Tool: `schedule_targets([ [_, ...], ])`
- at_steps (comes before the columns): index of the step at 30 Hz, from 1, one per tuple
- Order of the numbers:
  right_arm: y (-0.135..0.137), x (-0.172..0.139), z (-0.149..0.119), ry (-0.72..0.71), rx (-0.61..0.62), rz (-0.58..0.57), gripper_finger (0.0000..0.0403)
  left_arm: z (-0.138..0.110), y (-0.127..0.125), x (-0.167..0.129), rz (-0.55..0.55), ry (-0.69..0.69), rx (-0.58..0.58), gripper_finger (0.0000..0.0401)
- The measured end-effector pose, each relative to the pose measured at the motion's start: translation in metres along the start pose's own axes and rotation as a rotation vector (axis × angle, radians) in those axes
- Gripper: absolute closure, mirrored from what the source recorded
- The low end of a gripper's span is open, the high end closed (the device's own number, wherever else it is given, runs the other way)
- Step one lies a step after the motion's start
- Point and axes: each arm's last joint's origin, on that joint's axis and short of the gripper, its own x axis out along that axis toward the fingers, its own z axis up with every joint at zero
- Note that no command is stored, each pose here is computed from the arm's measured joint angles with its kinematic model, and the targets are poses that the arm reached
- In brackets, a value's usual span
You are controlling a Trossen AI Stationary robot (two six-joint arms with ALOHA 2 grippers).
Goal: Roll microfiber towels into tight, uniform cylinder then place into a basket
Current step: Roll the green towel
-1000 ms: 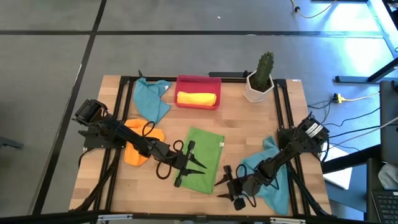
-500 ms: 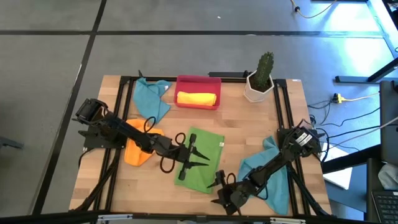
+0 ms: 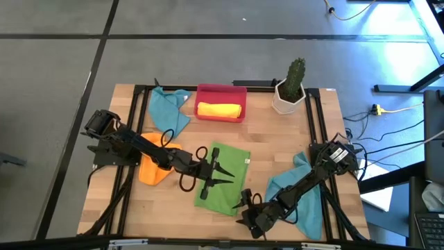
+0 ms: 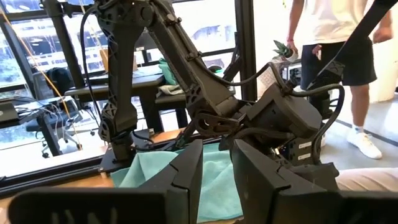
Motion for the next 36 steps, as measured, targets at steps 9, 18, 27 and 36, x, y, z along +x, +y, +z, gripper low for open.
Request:
schedule_targets([
  [9,-0.001,0.000,-0.001,0.007,0.008,-0.004,0.0140,0.000,-0.002,0.000,-0.007,-0.001,-0.002,0.0321],
  [18,0.003,0.012,-0.013,0.019,0.004,-0.034,0.0140,0.000,-0.003,0.000,-0.009,0.000,-0.004,0.0321],
  [27,0.003,0.013,-0.014,0.020,-0.004,-0.036,0.0140,0.000,-0.003,0.000,-0.010,0.007,-0.026,0.0321],
  [36,0.003,0.014,-0.016,0.031,-0.014,-0.027,0.0181,-0.002,-0.003,0.000,-0.013,0.027,-0.034,0.0321],
])
